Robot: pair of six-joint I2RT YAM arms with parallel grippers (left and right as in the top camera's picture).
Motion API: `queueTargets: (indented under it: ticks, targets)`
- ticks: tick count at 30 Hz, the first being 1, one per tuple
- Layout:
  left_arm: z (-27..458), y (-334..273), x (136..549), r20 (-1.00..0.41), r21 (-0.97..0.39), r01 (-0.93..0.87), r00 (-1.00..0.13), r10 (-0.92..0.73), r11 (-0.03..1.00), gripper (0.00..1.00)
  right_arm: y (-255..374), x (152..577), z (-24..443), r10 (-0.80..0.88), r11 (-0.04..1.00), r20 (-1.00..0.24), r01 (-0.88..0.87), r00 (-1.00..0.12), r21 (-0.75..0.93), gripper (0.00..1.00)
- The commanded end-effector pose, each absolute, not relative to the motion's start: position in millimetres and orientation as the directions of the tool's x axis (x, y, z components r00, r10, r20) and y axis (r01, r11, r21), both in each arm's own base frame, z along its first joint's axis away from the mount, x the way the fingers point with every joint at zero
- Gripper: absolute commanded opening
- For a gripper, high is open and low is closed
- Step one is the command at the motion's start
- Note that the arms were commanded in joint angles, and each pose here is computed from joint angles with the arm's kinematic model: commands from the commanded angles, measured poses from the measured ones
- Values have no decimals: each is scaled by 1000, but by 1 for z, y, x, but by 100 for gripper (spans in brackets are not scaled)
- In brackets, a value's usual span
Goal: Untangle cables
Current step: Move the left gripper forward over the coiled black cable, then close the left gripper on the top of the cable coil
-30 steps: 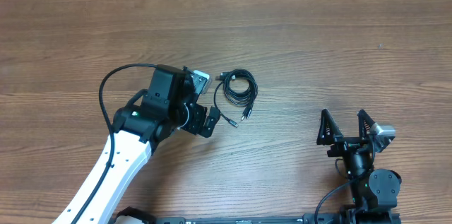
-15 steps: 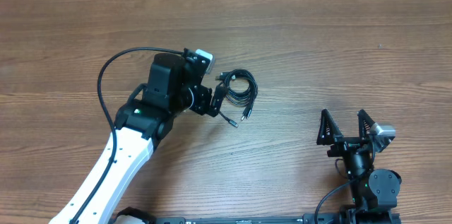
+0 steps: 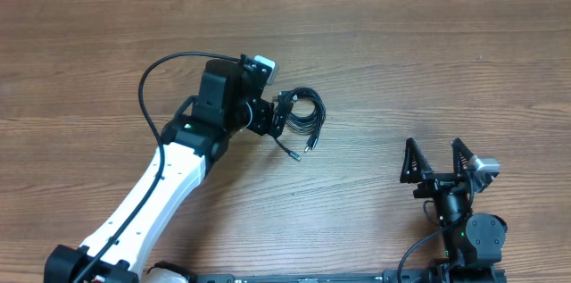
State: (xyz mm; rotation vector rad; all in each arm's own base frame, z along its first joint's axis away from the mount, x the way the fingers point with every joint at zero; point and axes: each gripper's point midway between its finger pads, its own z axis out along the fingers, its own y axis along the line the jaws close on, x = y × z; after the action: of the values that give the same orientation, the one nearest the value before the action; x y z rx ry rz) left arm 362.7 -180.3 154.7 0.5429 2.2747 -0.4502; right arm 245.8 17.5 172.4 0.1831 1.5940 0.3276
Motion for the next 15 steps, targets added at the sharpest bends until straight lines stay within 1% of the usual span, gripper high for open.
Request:
queueTargets:
  ticks: [1,9,15]
  targets:
    - [168,-188,379,-751,-139,523,-609,255,841,100,15,246,169,309,947,-950,-71,-50,312,100]
    - [173,-196,411,-722,-128,502,-638,267,855,100,15,246,170,309,947,-950,-71,-49,312,100]
    - [138,-201,426,-678,-133,495,-677,286,859,95,15,246,169,309,947,-950,-70,-50,312,100]
